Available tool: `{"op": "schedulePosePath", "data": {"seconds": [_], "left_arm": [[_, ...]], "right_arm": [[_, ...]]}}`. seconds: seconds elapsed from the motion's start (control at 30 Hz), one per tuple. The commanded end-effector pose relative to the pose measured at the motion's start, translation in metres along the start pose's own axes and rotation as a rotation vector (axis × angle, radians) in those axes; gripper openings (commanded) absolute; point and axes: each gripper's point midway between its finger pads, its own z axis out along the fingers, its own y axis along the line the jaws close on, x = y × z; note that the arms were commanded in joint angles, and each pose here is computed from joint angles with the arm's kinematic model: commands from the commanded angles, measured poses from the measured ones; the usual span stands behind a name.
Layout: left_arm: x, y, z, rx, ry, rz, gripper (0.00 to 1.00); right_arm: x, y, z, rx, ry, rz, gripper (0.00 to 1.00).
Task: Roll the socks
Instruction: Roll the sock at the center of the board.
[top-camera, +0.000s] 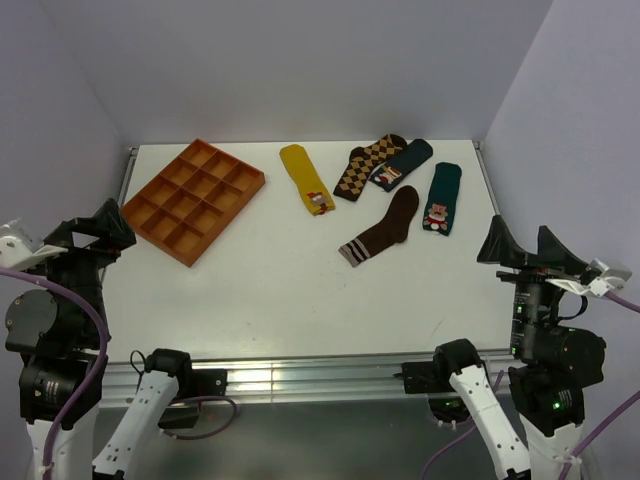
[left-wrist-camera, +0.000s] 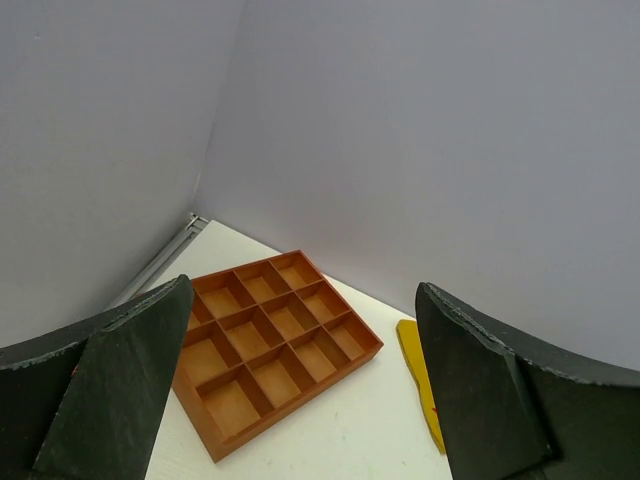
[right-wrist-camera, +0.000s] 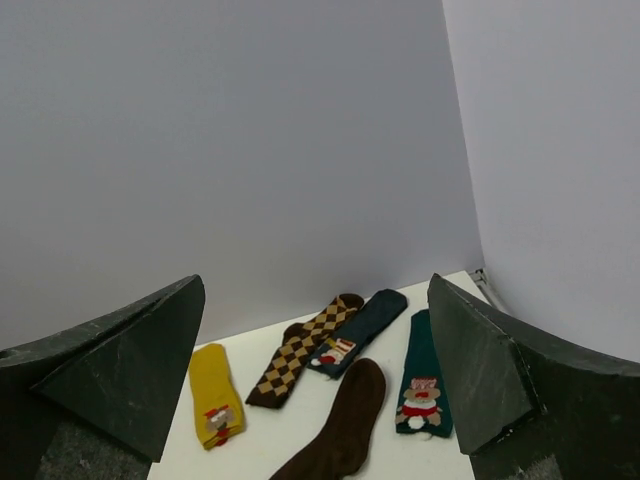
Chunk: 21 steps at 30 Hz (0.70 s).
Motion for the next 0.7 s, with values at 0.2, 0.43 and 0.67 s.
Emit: {"op": "schedulePosePath", "data": {"seconds": [0.2, 0.43, 0.67], "left_arm": [[0.015, -0.007, 0.005, 0.036, 0.039, 0.008, 0.99], [0.064, -0.027, 0.022, 0.105, 0.194, 0.002, 0.99], [0.128, -0.037, 0.031, 0.161, 0.378, 0.046, 0.99]], "right_arm": [[0.014, 0.005, 0.006, -0.005, 0.028, 0.054, 1.0], [0.053, 0.024, 0.031, -0.006, 0.216, 0.113, 1.0], [0.139, 0.041, 0.058, 0.028, 0.566, 0.081, 1.0]]}}
